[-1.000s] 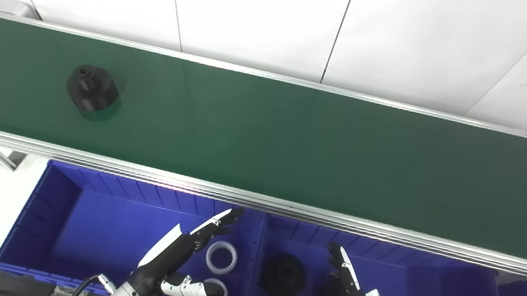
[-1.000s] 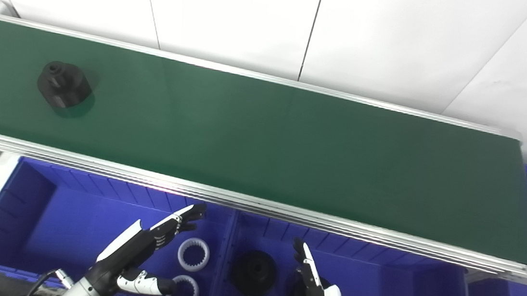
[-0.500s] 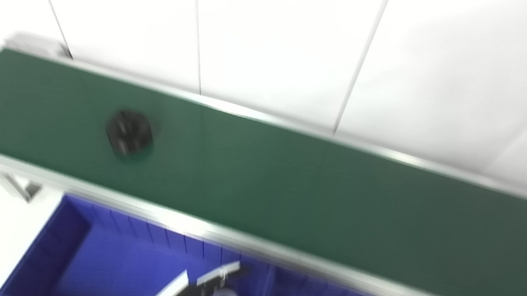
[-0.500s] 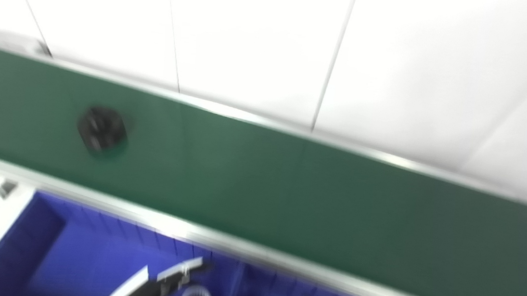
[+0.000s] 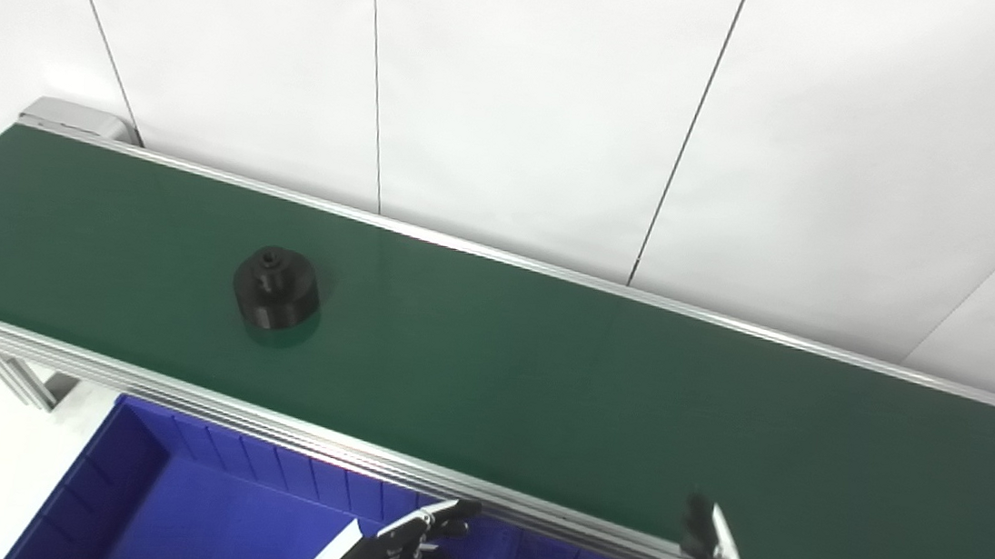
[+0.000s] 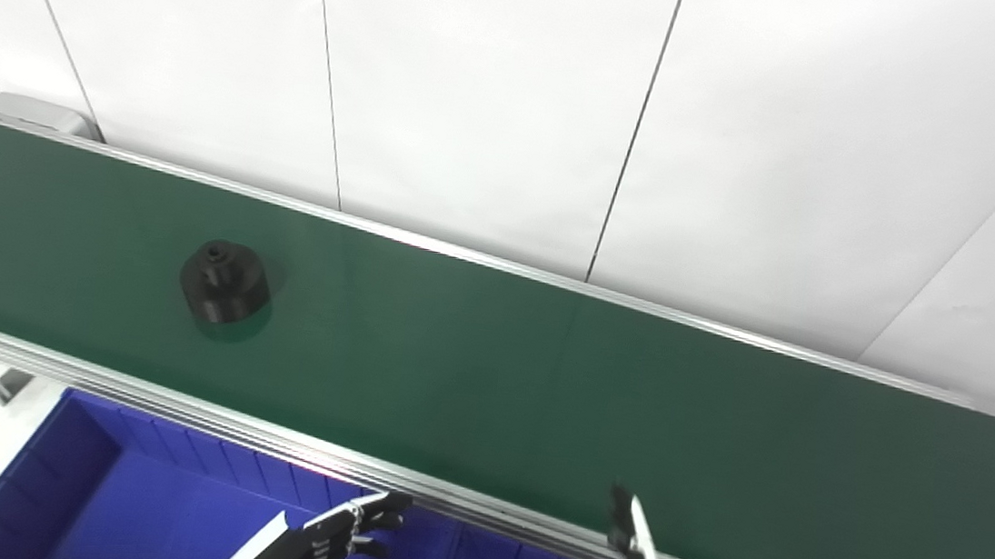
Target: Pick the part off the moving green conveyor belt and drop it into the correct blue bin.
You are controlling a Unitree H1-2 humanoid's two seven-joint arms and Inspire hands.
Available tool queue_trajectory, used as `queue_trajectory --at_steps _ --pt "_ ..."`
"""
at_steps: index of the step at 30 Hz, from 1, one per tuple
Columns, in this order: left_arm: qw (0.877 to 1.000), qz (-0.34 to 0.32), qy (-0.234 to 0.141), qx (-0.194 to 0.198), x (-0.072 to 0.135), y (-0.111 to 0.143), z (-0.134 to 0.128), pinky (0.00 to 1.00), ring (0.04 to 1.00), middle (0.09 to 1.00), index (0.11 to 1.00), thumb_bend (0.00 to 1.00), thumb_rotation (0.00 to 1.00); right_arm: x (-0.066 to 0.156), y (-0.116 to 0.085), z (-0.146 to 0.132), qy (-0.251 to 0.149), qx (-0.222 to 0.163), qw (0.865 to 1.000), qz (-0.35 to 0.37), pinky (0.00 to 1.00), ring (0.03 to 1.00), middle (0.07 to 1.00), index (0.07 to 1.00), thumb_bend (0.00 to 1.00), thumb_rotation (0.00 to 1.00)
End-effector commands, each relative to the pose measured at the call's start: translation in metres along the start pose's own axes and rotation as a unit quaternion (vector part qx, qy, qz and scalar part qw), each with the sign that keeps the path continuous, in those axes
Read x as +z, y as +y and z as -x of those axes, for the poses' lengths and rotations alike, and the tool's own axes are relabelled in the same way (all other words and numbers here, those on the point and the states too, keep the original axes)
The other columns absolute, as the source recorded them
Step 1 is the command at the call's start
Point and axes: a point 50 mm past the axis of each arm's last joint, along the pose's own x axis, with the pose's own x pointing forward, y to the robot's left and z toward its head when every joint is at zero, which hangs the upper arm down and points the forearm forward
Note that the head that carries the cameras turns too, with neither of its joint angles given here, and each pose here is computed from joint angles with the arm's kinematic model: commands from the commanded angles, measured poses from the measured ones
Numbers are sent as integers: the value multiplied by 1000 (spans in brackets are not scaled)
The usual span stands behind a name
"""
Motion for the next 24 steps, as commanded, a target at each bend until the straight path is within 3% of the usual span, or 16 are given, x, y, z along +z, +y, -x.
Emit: queue_trajectory --at_steps 1,6,10,17,18,24 --pt "1000 -20 -24 1 4 5 -3 769 877 913 875 765 618 16 -4 -21 -37 -4 999 5 851 943 961 958 822 402" --pt "999 -29 -23 -6 2 9 -5 818 895 910 877 735 601 36 -14 -71 -92 2 995 40 817 896 924 948 863 428" --pt "999 -41 -23 -8 2 10 -6 821 894 908 880 737 624 53 -22 -107 -111 13 992 66 799 876 904 932 874 433" --pt "999 -33 -22 -12 1 11 -4 820 893 908 884 742 624 75 -21 -142 -106 47 991 62 809 860 899 916 867 384" --pt "999 -32 -23 -13 2 11 -3 815 893 909 885 748 626 78 -19 -147 -105 54 991 66 754 844 901 921 866 362" --pt "999 -36 -24 -16 2 11 -3 809 888 906 886 736 623 84 0 -180 -106 78 988 77 750 827 880 921 859 350"
